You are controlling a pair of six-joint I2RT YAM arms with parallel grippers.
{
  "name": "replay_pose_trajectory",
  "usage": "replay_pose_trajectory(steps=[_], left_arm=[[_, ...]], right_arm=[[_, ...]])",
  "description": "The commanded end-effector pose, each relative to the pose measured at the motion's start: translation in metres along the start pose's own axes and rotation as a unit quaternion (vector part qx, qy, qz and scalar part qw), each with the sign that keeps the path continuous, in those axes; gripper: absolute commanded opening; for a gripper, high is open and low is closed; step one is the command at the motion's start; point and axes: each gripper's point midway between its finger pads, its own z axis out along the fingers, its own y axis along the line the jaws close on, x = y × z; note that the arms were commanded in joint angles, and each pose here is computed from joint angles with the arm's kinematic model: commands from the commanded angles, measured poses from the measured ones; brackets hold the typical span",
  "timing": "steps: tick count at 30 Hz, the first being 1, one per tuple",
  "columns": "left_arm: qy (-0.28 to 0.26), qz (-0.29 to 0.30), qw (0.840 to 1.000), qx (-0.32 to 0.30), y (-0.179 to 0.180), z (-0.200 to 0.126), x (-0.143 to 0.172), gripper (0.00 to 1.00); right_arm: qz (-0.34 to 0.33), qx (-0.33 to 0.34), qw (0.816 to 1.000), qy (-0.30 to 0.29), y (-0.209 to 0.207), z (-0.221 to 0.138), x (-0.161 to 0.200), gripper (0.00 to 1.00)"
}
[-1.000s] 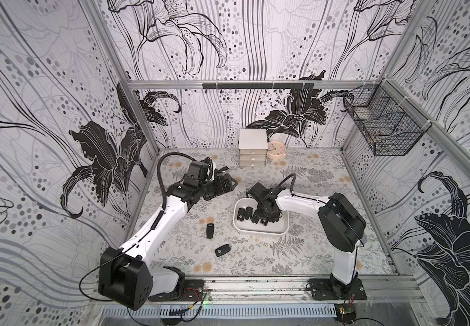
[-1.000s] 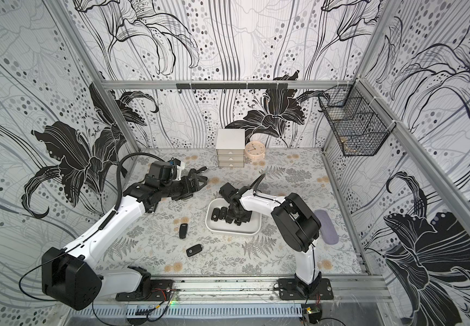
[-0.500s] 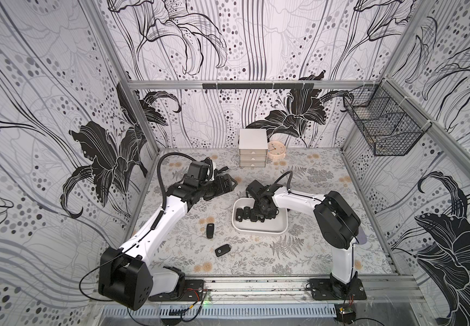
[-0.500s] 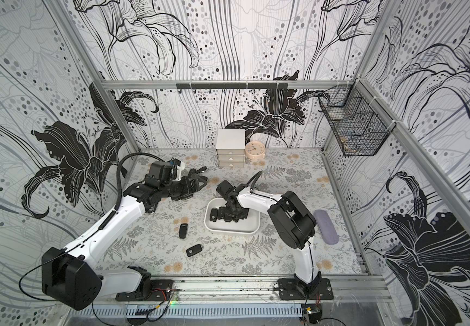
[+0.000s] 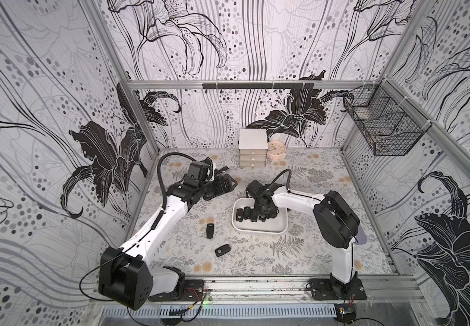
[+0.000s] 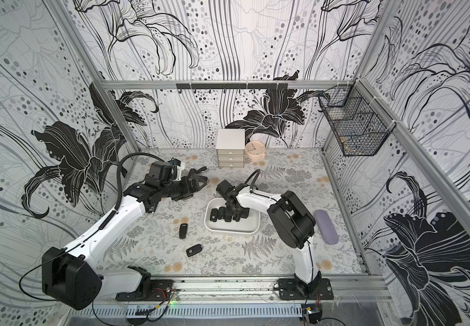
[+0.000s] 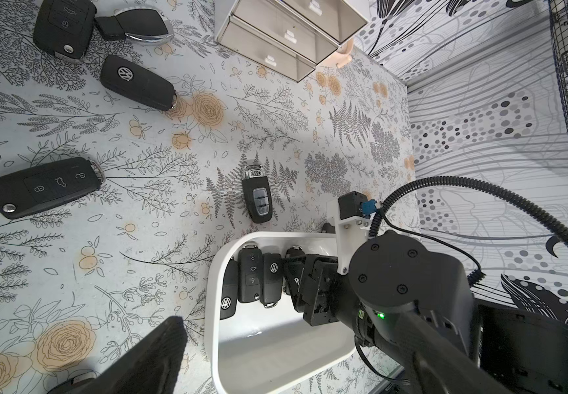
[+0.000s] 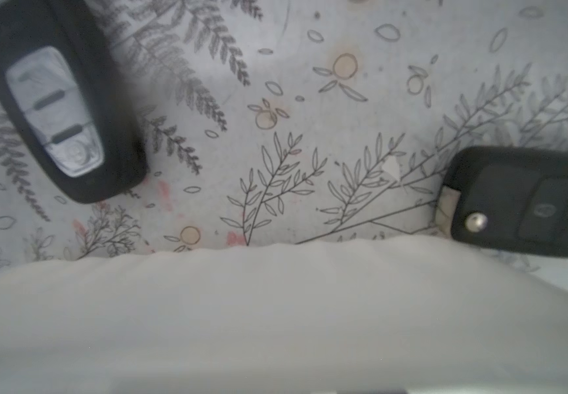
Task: Place the car key into the storage box
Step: Place the car key in the storage box.
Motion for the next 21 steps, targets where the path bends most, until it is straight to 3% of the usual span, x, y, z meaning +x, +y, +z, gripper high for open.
replay_pose_trajectory(steps=[1,12,21], left_arm=[[-0.011,0.009,1.0,0.0,0.0,0.0,-0.004,0.99],[-0.012,0.008,1.0,0.002,-0.001,-0.002,-0.004,0.99],[-0.012,0.006,1.0,0.003,0.0,-0.003,-0.002,0.99]], right_arm=[[-0.003,-0.004,1.0,-0.018,0.001,-0.013,-0.006,0.55],[0.007,-0.035,0.999,-0.025,0.006,-0.018,-0.005,0.41],[0.001,-0.067,0.998,-0.015,0.021,-0.013,-0.003,0.39]])
